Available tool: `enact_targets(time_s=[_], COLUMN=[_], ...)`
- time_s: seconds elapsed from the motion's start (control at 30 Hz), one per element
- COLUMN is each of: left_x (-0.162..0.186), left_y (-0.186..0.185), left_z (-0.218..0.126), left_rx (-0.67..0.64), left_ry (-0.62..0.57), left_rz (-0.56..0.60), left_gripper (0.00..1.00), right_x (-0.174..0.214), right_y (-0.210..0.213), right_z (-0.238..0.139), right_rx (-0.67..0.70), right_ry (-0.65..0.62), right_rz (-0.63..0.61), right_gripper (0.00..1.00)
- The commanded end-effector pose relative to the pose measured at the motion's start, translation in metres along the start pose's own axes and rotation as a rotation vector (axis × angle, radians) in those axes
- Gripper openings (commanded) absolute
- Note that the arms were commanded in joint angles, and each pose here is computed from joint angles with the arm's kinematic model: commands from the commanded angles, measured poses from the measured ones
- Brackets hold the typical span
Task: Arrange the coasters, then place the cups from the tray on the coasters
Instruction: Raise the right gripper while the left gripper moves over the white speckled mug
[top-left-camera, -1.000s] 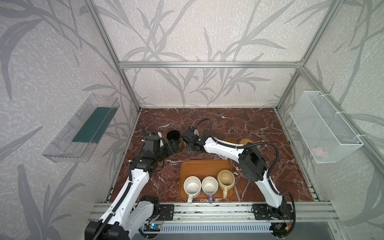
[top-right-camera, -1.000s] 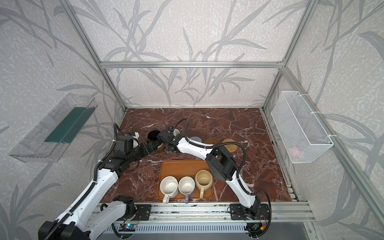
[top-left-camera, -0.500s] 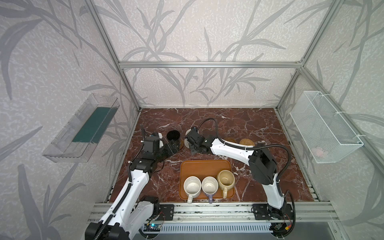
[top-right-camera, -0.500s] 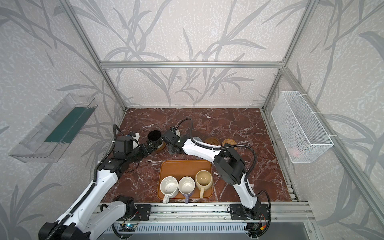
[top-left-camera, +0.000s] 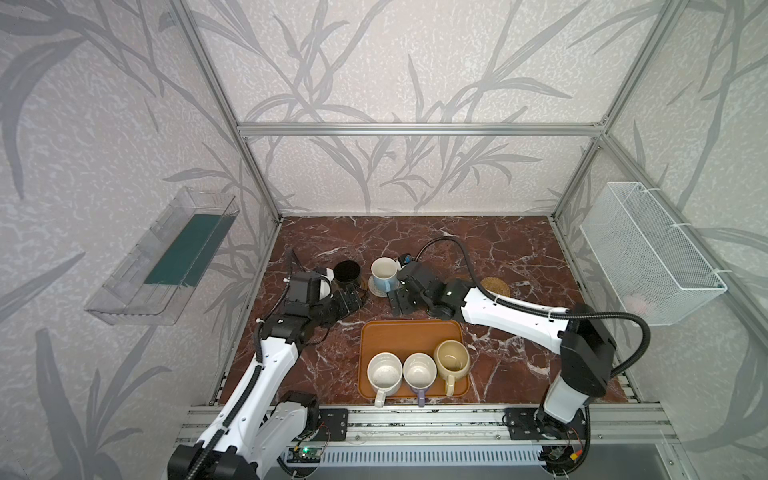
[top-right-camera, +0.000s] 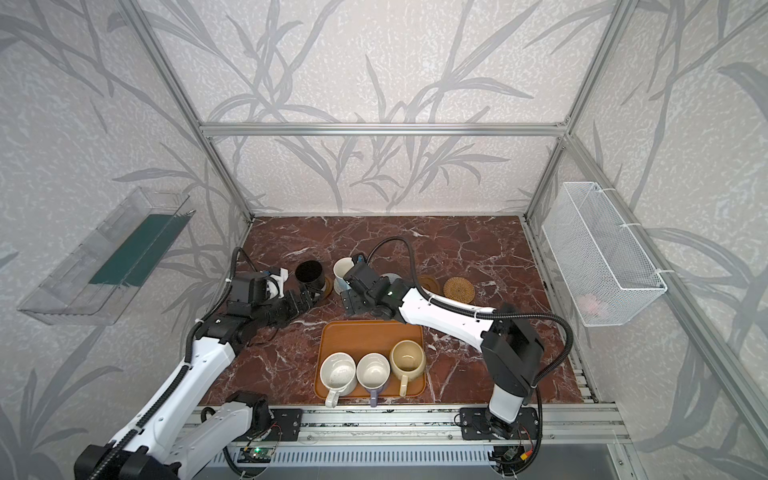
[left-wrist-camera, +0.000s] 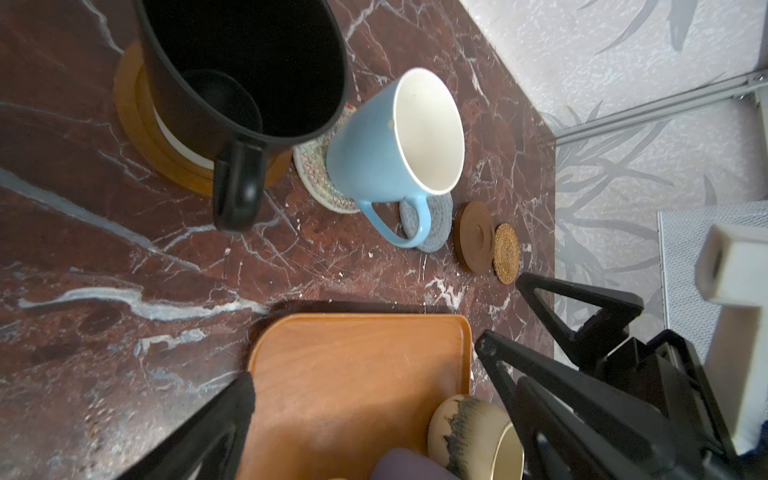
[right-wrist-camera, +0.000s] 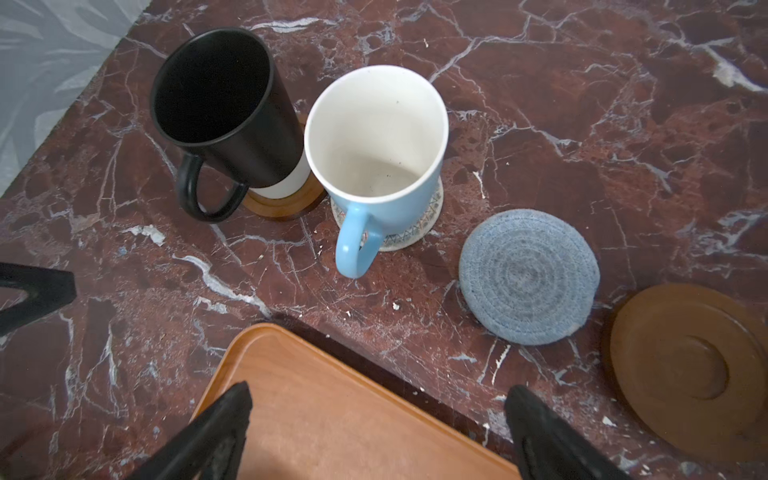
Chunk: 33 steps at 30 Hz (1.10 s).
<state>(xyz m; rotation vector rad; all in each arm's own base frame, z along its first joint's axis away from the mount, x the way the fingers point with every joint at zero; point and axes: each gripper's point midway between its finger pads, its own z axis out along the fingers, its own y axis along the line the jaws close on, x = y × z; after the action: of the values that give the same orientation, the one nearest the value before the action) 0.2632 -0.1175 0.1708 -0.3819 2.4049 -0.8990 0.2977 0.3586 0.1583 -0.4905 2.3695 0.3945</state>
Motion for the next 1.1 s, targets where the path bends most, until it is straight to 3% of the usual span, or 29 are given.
enact_targets(time_s=[0.0, 0.27, 0.4, 1.07], left_x=[0.020, 0.058, 0.069, 0.153], left_y=[-0.006, -0.011, -0.001, -0.009], left_z=[-0.007, -0.006, -0.017, -0.031], left_rx=[-0.074, -0.164, -0.300, -0.272], left_ry=[0.084, 0.178, 0.184, 0.265], left_rz=[0.100, 0.186, 0.264, 0.353], left_gripper=[0.99, 0.99, 0.99, 0.99], right_x=[-0.002, 0.027, 0.036, 0.052], right_y=[-0.006, -0.029, -0.035, -0.026], right_z=[-0.024, -0.054, -0.068, -0.083], right_rx=[-0.023, -0.038, -0.050, -0.181], right_ry=[-0.038, -0.074, -0.075, -0.102], right_rz=[-0.007, 0.063, 0.040, 0.065], right_gripper=[0.95, 0.99, 0.99, 0.99])
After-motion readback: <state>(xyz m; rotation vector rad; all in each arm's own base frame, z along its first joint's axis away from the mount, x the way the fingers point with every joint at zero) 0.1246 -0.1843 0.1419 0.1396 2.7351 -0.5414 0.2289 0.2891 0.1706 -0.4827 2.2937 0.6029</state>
